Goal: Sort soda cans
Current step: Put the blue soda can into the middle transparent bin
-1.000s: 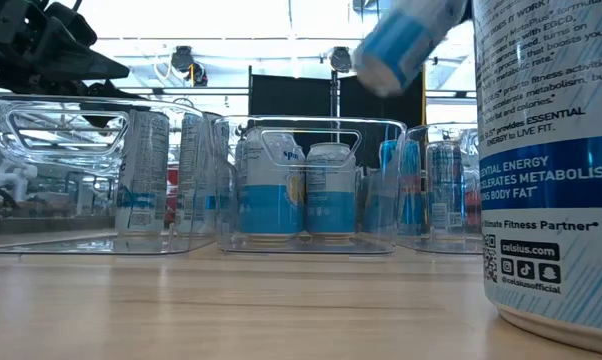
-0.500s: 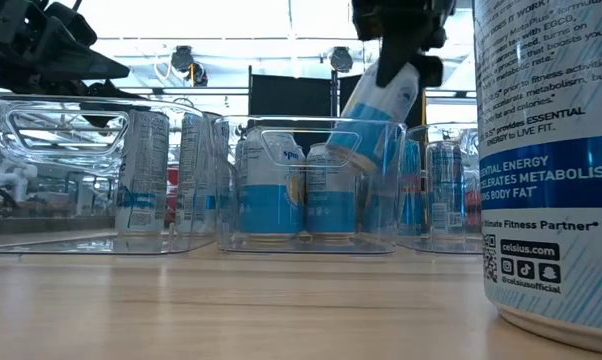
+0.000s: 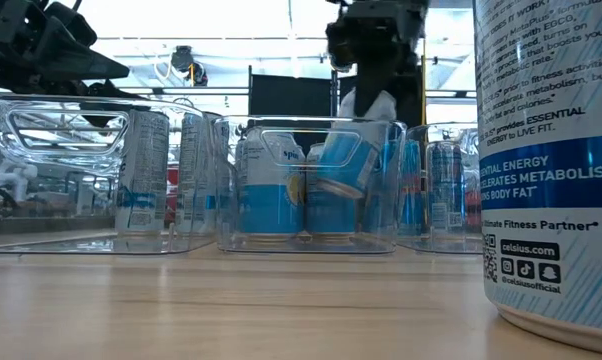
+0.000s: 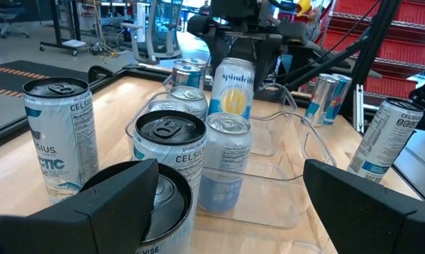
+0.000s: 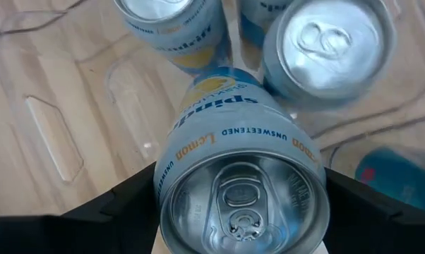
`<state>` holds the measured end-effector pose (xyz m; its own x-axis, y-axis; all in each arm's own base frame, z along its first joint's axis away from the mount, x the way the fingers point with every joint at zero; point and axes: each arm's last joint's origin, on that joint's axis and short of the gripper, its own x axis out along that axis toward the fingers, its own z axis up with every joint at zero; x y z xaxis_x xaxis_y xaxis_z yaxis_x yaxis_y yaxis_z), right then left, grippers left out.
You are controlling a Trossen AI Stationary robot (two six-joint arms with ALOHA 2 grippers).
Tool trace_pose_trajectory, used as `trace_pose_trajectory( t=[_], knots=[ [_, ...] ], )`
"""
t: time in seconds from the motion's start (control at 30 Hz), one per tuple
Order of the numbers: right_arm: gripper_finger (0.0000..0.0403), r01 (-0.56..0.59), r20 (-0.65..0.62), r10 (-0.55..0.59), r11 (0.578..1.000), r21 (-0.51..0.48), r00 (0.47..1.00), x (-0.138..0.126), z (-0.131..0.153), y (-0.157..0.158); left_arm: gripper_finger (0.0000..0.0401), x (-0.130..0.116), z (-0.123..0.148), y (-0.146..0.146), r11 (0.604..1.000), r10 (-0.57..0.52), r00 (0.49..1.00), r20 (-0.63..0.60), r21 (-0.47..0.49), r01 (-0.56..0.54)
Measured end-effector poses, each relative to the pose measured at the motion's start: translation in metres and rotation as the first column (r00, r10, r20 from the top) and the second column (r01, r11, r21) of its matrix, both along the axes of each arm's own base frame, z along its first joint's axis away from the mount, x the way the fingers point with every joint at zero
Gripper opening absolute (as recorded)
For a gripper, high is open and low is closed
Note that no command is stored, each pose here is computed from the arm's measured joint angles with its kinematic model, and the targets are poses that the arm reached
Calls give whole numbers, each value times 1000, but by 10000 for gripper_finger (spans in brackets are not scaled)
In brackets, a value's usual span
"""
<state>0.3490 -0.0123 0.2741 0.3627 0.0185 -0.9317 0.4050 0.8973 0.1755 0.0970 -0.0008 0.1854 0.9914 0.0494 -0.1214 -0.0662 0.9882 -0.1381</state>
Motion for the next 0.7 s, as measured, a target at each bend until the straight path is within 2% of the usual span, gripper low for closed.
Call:
trace_pose_trajectory(
  t=[0.3,0.43,0.7],
  knots=[
    [290,-101,-156,96,995,-24,983,44,-12,-2,363,0,0,0,1000,0,1000,0,0,0],
    [290,-117,-249,108,993,-18,962,51,-30,-2,363,0,0,0,1000,0,1000,-1,0,0],
    [297,-124,-270,115,992,-17,956,59,-44,-3,363,0,0,0,1000,0,1000,-1,0,0]
  ],
)
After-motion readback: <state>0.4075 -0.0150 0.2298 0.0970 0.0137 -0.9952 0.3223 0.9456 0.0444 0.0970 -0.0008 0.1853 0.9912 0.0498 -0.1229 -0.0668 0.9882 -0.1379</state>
